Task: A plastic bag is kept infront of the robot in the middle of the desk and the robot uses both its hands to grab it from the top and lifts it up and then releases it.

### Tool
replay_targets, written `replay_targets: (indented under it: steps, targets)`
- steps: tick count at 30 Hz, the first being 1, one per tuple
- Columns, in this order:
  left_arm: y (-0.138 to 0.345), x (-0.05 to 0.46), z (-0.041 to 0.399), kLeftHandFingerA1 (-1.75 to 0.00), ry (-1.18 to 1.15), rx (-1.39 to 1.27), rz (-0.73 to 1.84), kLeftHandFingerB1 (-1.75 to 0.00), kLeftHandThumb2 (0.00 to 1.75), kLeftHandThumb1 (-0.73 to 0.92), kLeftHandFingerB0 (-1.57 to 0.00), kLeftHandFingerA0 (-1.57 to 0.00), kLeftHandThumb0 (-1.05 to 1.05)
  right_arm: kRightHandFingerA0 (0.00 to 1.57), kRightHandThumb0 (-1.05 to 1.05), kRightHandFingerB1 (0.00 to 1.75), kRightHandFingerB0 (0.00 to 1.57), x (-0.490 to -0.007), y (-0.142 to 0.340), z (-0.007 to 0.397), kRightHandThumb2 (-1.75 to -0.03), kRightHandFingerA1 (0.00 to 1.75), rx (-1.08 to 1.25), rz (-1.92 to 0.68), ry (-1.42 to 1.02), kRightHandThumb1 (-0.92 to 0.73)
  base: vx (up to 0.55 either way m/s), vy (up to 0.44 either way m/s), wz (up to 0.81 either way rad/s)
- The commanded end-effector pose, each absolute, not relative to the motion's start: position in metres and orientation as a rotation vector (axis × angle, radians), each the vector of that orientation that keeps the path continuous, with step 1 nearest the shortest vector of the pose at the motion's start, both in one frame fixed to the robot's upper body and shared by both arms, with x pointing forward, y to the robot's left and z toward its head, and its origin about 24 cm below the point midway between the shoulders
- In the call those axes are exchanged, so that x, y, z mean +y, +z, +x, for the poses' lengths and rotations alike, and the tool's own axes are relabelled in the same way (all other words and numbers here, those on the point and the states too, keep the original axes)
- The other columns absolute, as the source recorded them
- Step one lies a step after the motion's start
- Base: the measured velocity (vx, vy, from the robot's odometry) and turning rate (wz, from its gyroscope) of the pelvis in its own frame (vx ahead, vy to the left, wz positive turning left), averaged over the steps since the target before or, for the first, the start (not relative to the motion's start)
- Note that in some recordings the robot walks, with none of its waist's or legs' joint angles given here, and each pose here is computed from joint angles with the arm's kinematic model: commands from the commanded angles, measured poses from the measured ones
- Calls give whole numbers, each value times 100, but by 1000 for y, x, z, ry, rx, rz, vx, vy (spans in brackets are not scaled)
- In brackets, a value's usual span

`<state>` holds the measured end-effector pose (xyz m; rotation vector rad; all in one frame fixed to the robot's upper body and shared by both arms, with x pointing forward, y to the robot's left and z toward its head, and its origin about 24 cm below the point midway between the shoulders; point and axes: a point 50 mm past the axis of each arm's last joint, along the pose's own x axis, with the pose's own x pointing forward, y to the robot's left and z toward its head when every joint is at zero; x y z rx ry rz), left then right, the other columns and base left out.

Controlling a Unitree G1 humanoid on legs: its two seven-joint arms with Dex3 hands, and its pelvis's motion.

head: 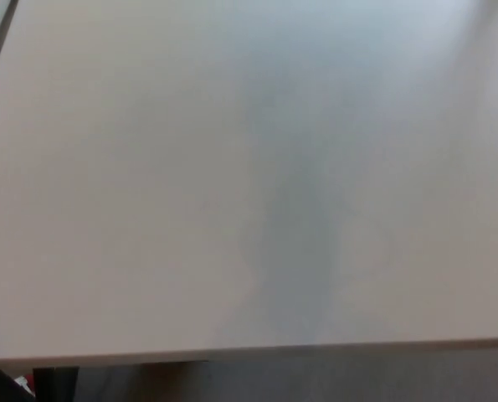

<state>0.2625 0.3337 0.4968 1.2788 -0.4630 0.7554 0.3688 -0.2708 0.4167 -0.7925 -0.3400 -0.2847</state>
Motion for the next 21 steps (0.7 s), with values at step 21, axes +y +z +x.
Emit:
replay_targets:
  steps: [21]
  targets:
    - [147,273,58,-47,302,-887,822,-29,117,80,-2,-3,-77,19,-58,27,16,-263,162,130,-64,29,-1082,-864,-1,-81,0,-1,0]
